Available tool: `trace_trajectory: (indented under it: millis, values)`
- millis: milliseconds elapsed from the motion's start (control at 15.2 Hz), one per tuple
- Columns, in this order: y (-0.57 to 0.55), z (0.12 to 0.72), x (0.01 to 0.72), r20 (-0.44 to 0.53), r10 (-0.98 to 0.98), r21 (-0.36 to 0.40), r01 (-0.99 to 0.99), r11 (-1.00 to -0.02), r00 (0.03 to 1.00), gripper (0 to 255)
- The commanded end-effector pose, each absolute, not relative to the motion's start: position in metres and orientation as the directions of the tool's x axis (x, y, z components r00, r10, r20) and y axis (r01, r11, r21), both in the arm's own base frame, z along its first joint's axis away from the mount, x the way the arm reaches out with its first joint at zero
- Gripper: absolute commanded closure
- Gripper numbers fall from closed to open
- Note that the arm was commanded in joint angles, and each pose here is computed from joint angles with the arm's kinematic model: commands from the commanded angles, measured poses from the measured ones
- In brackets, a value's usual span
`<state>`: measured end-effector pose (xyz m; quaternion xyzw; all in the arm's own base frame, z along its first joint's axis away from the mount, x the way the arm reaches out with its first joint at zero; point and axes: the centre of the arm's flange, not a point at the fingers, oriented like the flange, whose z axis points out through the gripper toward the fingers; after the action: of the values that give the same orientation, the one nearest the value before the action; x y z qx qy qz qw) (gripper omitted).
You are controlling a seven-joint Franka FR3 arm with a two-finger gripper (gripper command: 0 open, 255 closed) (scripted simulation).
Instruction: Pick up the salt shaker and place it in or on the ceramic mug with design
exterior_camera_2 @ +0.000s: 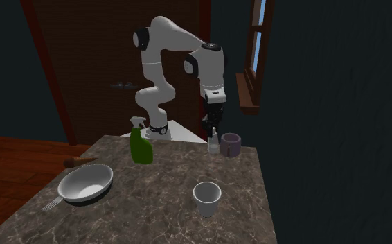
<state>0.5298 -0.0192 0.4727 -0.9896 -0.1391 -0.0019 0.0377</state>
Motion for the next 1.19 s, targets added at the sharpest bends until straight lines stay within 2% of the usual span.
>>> trace_trajectory:
  millis: [0,660,1122]
  values:
    - [-0.018,0.484,0.529,0.014,0.275,-0.074,0.275,-0.958,0.961,255]
    - [-0.018,0.535,0.529,0.014,0.275,-0.074,0.275,-0.958,0.961,255]
    - [0.071,0.556,0.514,0.014,0.275,-0.074,0.275,-0.958,0.961,255]
